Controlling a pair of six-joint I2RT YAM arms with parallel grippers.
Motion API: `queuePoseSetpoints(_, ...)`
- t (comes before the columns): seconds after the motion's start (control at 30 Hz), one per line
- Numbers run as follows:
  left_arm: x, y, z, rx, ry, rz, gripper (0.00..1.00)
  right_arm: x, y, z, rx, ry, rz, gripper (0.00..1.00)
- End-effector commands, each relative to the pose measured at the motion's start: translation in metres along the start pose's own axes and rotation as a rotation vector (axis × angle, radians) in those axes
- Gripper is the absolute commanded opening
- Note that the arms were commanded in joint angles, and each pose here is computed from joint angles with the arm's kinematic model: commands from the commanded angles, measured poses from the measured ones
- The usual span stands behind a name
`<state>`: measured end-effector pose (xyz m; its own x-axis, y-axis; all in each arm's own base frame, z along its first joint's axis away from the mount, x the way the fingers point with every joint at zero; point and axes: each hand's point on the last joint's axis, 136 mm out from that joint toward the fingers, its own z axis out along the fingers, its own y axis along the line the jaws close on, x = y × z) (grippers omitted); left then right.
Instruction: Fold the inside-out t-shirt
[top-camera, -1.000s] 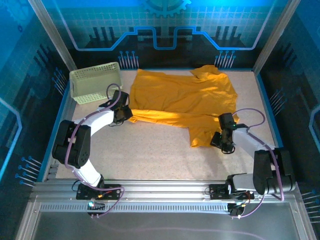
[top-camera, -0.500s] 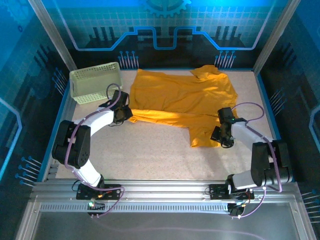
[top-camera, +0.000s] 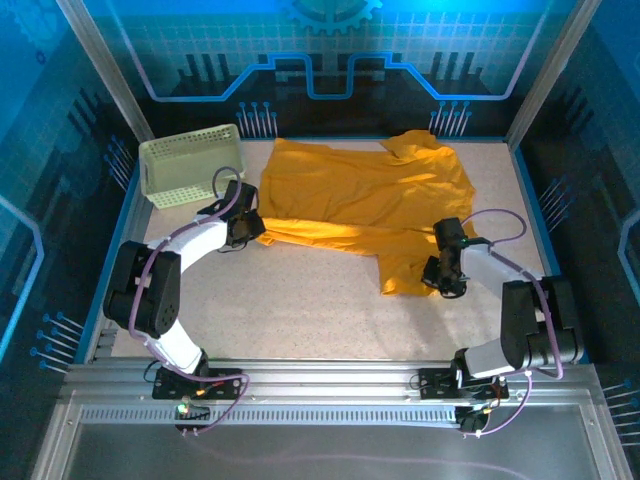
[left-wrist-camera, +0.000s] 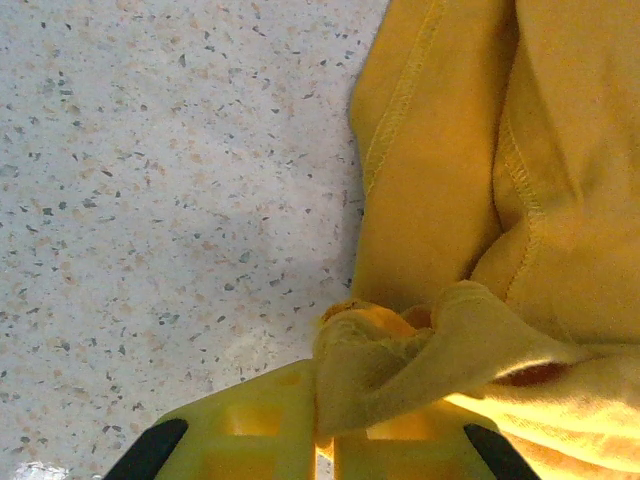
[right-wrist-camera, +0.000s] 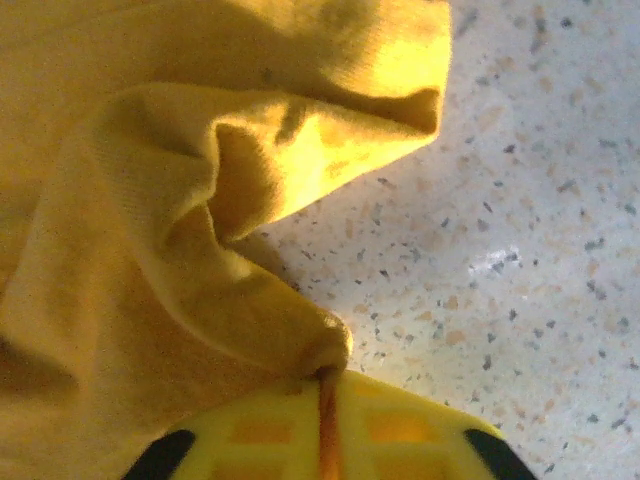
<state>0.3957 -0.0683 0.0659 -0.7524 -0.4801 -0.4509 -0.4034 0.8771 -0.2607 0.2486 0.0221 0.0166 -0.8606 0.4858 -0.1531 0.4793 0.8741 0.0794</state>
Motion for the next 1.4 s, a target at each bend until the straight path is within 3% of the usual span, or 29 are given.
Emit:
queuePoseSetpoints(0.0,-0.004,-0.011,-0.014,0.083,-0.022,0.030,0.11,-0.004,-0.008,-0.021,0.015,-0.051,0.009,0.05)
queuePoseSetpoints(0.07,-0.003,-0.017,-0.021,0.128,-0.036,0.050,0.10,-0.014,-0.018,-0.045,0.018,-0.116,0.031,0.00)
queuePoseSetpoints(0.4,0.032,-0.070,-0.093,0.397,-0.199,0.281,0.04,-0.044,-0.090,-0.223,0.001,-0.597,0.223,0.00)
queuePoseSetpoints(0.63,0.089,-0.078,-0.144,0.602,-0.239,0.402,0.04,-0.042,-0.117,-0.286,0.047,-0.752,0.274,0.00)
queuePoseSetpoints(0.77,0.103,-0.064,-0.167,0.661,-0.247,0.390,0.10,-0.044,-0.108,-0.294,-0.010,-0.774,0.268,0.00)
queuePoseSetpoints(0.9,0.090,-0.069,-0.173,0.631,-0.277,0.406,0.15,-0.063,-0.085,-0.291,-0.107,-0.746,0.222,0.00)
queuePoseSetpoints(1.03,0.062,-0.090,-0.143,0.481,-0.214,0.415,0.11,-0.094,-0.056,-0.258,-0.186,-0.624,0.171,0.00)
queuePoseSetpoints(1.23,0.031,-0.100,-0.073,0.295,-0.018,0.261,0.01,-0.131,-0.025,-0.195,-0.176,-0.471,0.115,0.00)
queuePoseSetpoints(1.3,0.039,-0.101,-0.069,0.265,0.017,0.270,0.03,-0.134,-0.021,-0.181,-0.181,-0.439,0.110,0.00)
queuePoseSetpoints(1.37,0.057,-0.098,-0.078,0.219,0.032,0.316,0.12,-0.132,-0.018,-0.174,-0.182,-0.431,0.100,0.00)
